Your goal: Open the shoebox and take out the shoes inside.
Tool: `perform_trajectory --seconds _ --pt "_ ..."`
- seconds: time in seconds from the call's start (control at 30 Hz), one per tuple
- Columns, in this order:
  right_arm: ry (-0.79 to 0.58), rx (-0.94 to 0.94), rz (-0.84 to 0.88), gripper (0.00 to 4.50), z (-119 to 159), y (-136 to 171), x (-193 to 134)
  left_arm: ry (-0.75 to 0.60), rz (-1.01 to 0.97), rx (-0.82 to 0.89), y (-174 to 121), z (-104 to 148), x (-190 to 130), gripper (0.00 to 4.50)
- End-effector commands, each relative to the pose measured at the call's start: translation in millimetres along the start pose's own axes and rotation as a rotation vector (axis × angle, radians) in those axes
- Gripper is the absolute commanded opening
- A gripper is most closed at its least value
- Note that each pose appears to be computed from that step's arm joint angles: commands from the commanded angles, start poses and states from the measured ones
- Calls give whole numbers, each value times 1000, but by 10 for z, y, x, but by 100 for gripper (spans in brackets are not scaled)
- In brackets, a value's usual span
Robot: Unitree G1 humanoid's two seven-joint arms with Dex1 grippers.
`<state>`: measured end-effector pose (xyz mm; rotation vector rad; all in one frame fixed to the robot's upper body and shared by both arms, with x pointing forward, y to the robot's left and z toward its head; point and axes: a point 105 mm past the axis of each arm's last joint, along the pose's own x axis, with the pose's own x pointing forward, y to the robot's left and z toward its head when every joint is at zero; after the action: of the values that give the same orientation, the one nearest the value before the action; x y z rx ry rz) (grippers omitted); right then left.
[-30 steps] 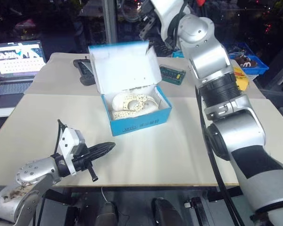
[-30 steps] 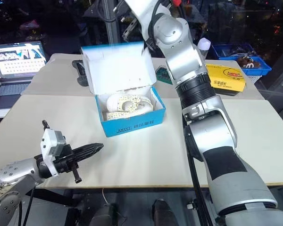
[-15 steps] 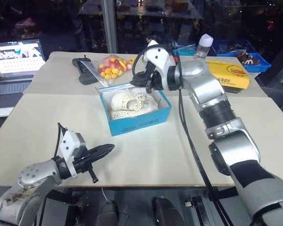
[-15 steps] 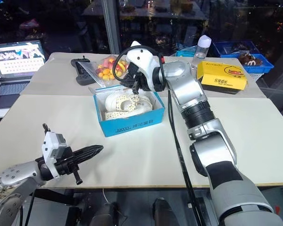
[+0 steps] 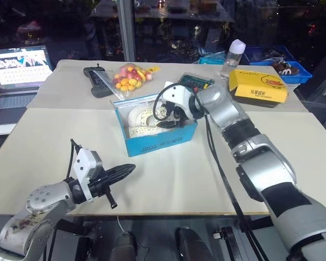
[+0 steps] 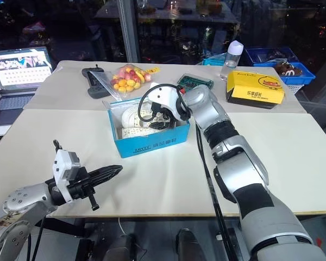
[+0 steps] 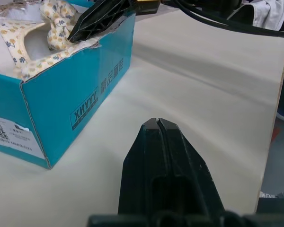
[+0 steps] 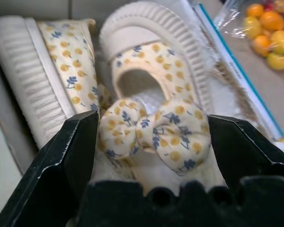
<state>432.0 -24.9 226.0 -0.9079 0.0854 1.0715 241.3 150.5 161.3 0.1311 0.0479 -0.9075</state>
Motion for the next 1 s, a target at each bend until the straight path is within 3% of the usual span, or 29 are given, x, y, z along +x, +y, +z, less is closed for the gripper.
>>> perform_trajectory --seconds 0.03,0.27,0.37,0.63,0.83,1.0 --pt "25 -15 -36 417 -54 -26 35 -26 -14 27 -61 93 14 0" --pt "3 36 -35 417 -63 17 92 -22 -13 28 -51 93 10 0" --pt "-4 55 -34 337 -67 41 118 -22 -11 28 -24 94 10 0" --pt "2 46 -34 66 -83 64 137 -20 -10 29 -33 83 11 0" --pt "-11 42 -54 66 -65 29 116 -24 -5 30 -43 106 32 0" --pt "-95 34 -149 66 224 -234 -64 -21 -3 29 -38 104 50 0"
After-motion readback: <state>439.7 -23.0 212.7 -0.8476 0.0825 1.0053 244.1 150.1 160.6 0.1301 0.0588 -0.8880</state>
